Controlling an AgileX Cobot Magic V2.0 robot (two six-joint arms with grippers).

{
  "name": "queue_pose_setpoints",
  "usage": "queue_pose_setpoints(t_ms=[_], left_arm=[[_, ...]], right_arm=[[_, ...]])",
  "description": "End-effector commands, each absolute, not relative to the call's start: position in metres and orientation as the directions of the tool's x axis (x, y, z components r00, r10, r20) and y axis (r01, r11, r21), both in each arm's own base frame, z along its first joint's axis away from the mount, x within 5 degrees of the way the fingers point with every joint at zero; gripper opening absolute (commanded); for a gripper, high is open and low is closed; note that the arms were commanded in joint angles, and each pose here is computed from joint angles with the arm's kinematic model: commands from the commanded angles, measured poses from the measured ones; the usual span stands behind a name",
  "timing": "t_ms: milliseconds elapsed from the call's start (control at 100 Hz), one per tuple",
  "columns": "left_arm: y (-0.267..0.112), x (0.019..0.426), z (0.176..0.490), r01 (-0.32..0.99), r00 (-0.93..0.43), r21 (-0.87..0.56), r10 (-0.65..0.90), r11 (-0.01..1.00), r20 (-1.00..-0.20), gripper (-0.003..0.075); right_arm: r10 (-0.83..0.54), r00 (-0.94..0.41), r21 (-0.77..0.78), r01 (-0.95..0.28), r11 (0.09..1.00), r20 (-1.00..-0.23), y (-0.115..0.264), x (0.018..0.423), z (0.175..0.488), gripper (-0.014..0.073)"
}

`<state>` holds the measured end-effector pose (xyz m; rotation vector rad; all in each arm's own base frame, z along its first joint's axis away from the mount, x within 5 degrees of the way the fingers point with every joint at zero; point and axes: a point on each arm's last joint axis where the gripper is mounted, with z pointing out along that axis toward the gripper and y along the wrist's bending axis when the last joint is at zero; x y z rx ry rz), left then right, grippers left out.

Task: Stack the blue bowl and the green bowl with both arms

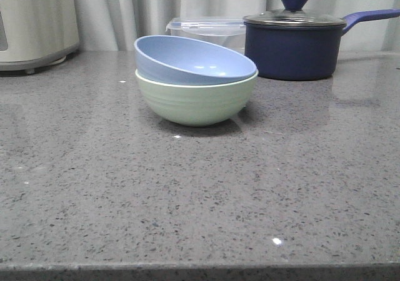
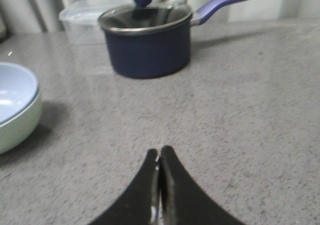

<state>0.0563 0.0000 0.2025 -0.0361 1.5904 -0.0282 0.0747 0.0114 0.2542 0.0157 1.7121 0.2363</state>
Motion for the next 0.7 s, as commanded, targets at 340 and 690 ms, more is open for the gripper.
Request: queue_pose_setpoints(t_ms=[340, 690], left_arm=[[0.001, 0.055, 0.198, -0.009, 0.051, -0.051, -0.051, 0.999, -0.997, -0.002], [0.001, 0.055, 0.198, -0.009, 0.051, -0.051, -0.051, 0.999, -0.997, -0.002]], right_arm=[[0.159, 0.128, 0.148, -0.094, 0.984, -0.979, 0.004, 0.057, 0.211, -0.008], [0.156, 0.119, 0.145, -0.093, 0.985, -0.981, 0.004, 0.055, 0.21, -0.008]])
